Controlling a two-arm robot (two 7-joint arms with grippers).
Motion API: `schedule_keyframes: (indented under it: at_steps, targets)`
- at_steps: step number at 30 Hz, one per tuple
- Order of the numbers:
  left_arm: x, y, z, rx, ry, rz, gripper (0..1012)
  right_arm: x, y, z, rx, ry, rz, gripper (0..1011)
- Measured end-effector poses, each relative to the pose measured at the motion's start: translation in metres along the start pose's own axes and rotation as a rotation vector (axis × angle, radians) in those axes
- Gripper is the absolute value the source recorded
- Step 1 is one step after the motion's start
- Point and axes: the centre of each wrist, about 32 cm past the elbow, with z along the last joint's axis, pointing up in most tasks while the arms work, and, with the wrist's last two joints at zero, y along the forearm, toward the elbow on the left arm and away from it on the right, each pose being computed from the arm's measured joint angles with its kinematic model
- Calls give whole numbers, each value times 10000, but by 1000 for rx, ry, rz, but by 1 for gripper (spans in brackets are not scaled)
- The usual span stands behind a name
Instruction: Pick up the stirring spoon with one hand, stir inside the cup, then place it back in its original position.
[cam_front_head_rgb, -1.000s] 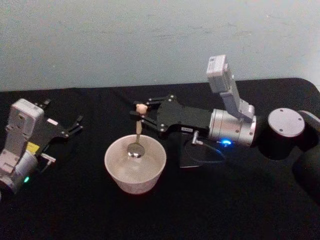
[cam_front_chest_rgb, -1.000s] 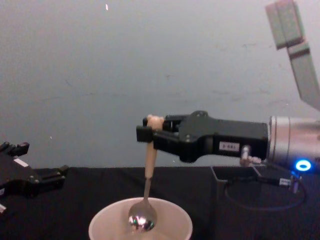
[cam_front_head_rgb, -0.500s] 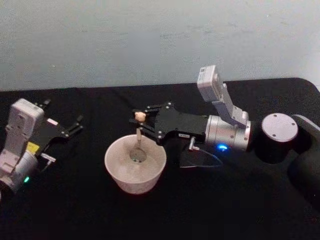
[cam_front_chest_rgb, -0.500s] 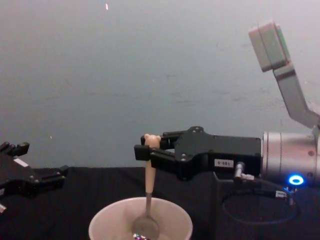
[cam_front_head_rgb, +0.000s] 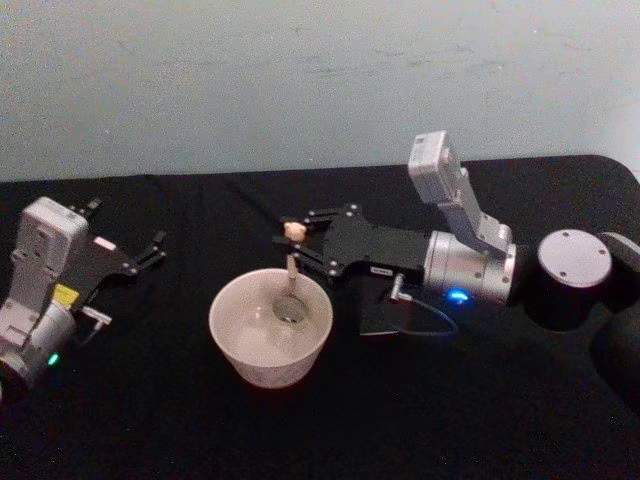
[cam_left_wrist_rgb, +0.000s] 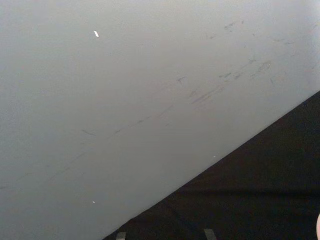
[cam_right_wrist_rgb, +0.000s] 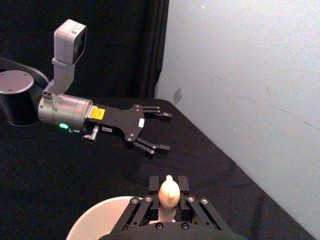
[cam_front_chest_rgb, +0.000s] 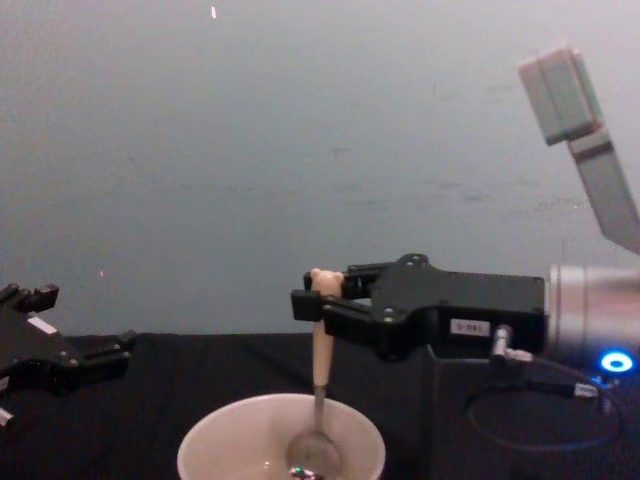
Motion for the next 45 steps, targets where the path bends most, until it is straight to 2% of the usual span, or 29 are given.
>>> schedule_keyframes:
  at_steps: [5,13,20,24,31,35,45]
  targets:
    - [0,0,0,0,0,0,1001,-46,-108,12,-3,7,-2,214]
    - [0,0,0,0,0,0,1001,-157,-182,53,7,21,20,214]
    - [0,0,0,0,0,0,1001,-230,-110,56,16,31,60,214]
    - [0,0,0,0,0,0,1001,-247,-5,46,20,35,82,214]
    - [0,0,0,0,0,0,1001,-200,116,29,21,29,84,214]
    - [0,0,0,0,0,0,1001,-133,172,26,18,19,62,214]
    - [0,0,0,0,0,0,1001,-10,117,12,-1,1,0,214]
